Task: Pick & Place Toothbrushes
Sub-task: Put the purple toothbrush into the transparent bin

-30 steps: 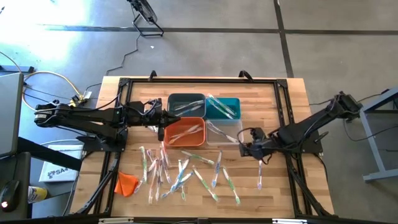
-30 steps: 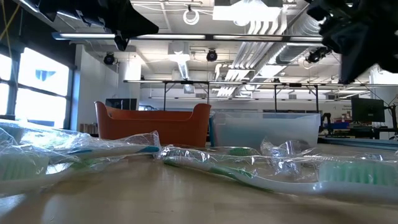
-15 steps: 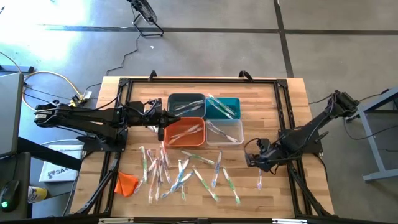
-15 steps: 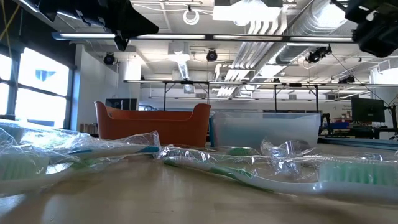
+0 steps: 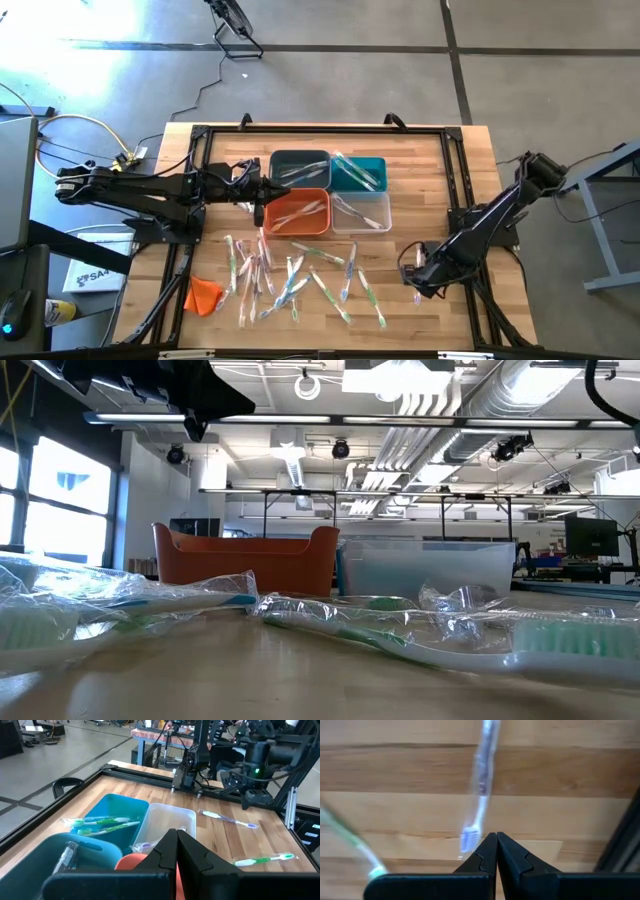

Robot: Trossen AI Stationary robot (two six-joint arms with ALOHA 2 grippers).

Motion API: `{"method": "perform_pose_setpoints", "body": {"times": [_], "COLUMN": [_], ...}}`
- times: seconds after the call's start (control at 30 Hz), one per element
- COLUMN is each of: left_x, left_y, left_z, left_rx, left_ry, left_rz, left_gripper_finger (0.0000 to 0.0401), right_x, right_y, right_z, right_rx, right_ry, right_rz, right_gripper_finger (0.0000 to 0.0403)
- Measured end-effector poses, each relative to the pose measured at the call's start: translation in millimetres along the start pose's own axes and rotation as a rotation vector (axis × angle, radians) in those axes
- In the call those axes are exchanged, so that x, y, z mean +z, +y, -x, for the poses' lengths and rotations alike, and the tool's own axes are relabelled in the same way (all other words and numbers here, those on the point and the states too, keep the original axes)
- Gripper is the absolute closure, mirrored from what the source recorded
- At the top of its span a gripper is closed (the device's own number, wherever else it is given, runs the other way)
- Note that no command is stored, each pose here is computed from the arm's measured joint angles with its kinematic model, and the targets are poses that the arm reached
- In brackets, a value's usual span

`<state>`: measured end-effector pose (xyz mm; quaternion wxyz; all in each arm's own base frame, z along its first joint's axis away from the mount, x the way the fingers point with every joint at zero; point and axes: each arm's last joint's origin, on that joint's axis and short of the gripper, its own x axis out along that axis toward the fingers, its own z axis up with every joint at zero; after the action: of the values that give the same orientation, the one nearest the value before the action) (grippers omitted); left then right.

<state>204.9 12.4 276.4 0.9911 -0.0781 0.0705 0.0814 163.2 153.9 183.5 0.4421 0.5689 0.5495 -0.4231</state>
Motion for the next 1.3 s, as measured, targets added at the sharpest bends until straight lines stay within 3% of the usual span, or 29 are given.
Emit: {"method": "perform_pose_setpoints", "body": {"times": [0.23, 0.4, 0.67, 0.87, 1.3], "left_x": [0.1, 0.1, -0.3, -1.4, -1.3], "left_y": [0.5, 0.5, 0.6, 0.8, 0.8], "left_z": [0.0, 0.0, 0.0, 0.0, 0.1], "left_rx": [0.016, 0.017, 0.020, 0.022, 0.022], "left_ry": [-0.003, -0.003, 0.001, 0.013, 0.012], "left_rz": [0.000, 0.000, -0.001, -0.002, -0.002], "left_gripper_finger": [0.0401, 0.0401, 0.0401, 0.0401, 0.0401], "right_x": [-1.1, -4.8, -6.5, -7.8, -4.6], "right_y": [2.1, 6.4, 6.6, 11.3, 15.0], "right_z": [-12.1, -13.4, -13.7, -13.5, -12.8], "right_rx": [-0.069, -0.032, -0.012, 0.073, 0.184], "right_ry": [0.001, 0.035, 0.032, 0.006, -0.104], "right_rz": [-0.017, 0.021, 0.031, 0.037, 0.021], "right_gripper_finger": [0.0401, 0.0392, 0.0297, 0.0242, 0.0255]}}
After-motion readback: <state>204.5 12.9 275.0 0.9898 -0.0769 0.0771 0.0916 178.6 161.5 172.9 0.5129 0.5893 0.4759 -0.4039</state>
